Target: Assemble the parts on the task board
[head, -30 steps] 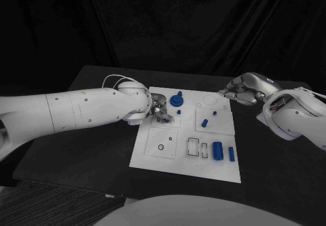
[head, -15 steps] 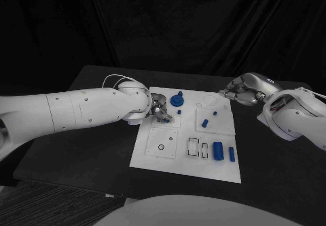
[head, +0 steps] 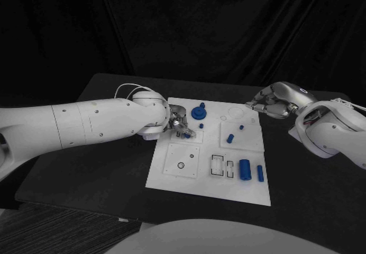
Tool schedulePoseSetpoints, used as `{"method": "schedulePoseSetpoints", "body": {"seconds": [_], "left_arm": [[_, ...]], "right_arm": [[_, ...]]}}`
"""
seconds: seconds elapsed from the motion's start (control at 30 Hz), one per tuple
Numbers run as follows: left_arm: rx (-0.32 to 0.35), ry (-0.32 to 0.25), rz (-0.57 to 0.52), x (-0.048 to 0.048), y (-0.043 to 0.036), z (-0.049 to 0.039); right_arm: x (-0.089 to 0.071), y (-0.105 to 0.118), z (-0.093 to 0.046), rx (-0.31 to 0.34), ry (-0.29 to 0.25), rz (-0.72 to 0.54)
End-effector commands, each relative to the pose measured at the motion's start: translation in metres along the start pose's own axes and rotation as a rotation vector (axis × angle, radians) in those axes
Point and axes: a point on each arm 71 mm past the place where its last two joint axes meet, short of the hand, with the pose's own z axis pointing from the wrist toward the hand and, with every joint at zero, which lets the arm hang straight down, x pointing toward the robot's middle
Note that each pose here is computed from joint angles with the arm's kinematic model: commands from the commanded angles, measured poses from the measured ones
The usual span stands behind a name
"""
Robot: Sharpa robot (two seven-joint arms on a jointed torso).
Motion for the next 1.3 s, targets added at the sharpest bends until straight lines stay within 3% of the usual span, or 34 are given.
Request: {"method": "schedulePoseSetpoints", "body": {"seconds": [0.03,0.53,1.3], "left_arm": [[-0.021,0.046,0.016,0.0085,0.0024,0.002],[-0.023,0.044,0.014,0.0083,0.0029,0.0029],[0.039,-0.019,-0.018,0.004,0.0012,0.0016]], "right_arm": [[0.0011,-0.0013,-0.0004,0.016,0.005,-0.003],[0.0012,-0.0014,-0.0005,0.016,0.007,-0.004],[0.0009,-0.0021,-0.0008,0.018,0.006,-0.004]]}}
